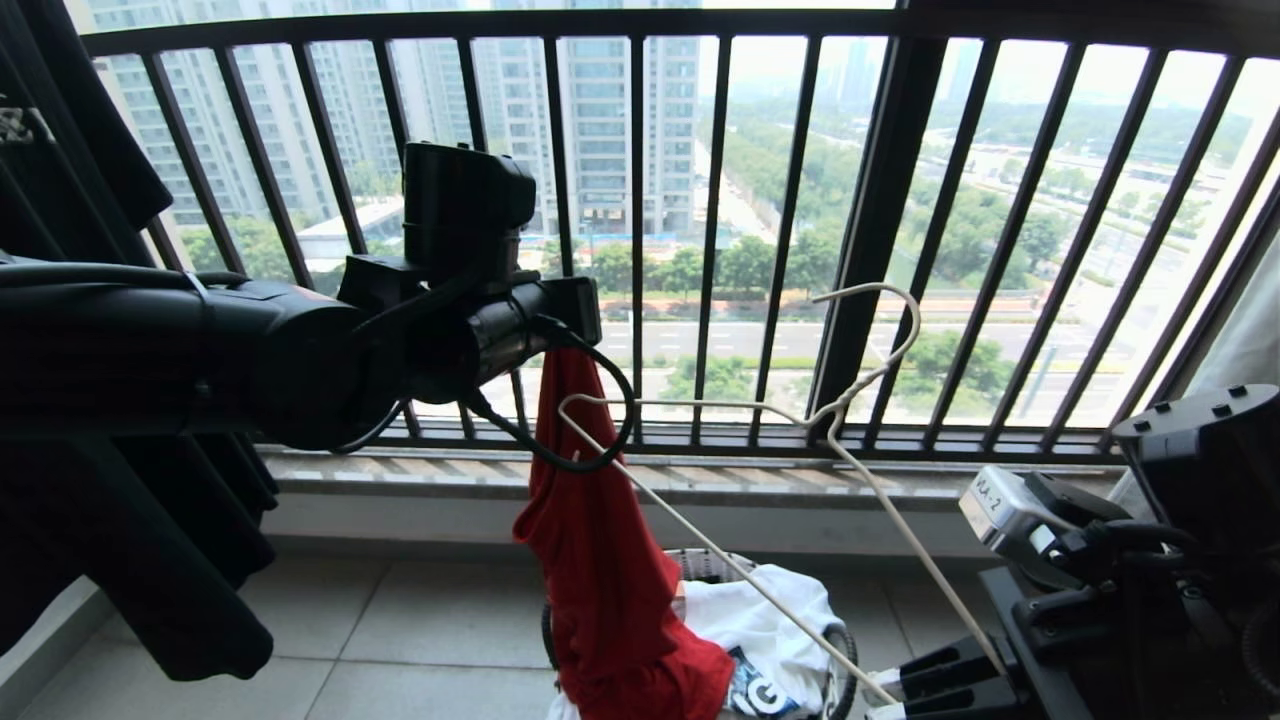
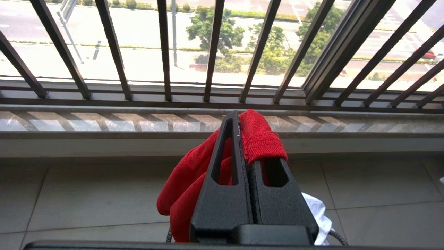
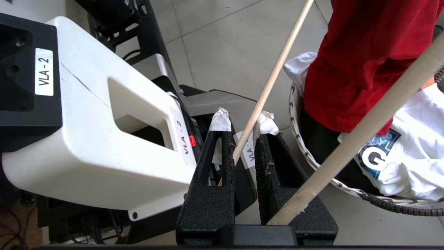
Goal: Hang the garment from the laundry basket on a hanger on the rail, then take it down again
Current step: Hang the clothes on the clothes rack
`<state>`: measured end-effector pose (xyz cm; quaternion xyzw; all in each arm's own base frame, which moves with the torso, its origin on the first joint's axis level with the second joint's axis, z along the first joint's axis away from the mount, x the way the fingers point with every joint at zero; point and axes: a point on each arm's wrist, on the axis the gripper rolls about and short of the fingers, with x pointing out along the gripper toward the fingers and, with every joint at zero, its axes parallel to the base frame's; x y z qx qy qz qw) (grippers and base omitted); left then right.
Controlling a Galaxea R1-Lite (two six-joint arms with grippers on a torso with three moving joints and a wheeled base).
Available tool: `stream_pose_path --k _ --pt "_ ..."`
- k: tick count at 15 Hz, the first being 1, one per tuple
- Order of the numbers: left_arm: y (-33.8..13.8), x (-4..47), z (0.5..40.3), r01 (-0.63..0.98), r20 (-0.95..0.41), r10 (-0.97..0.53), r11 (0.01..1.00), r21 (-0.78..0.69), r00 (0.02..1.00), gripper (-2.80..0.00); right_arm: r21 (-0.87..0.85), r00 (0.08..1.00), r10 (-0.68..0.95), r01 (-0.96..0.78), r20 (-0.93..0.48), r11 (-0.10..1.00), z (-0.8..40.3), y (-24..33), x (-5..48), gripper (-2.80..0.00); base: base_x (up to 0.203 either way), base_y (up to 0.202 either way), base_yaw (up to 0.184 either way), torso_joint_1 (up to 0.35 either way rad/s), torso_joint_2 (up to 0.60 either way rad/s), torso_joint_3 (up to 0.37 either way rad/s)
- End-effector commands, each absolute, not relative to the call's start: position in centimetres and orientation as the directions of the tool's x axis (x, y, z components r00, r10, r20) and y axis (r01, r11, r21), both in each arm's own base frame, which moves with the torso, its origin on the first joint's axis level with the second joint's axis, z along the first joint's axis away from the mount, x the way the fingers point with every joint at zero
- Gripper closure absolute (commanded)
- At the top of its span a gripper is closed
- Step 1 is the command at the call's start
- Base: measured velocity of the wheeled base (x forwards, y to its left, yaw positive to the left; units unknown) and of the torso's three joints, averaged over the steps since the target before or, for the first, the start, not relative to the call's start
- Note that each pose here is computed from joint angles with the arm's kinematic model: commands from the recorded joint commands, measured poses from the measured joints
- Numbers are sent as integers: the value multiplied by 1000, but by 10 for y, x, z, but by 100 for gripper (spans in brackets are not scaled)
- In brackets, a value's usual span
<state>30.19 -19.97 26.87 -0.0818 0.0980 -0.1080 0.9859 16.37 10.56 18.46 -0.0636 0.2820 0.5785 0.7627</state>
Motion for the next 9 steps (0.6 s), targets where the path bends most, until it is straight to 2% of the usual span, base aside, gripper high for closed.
stream_pose_path --k 1,6,9 --pt "-205 297 267 212 -182 -244 960 -181 952 0 266 182 864 -904 -470 335 187 111 168 0 0 0 0 0 0 0" --pt "-206 296 267 215 -181 -247 960 -181 952 0 286 174 872 -900 -457 329 189 116 168 0 0 0 0 0 0 0" --pt "-203 293 271 214 -173 -245 960 -181 954 0 247 241 847 -887 -474 391 192 113 169 0 0 0 0 0 0 0"
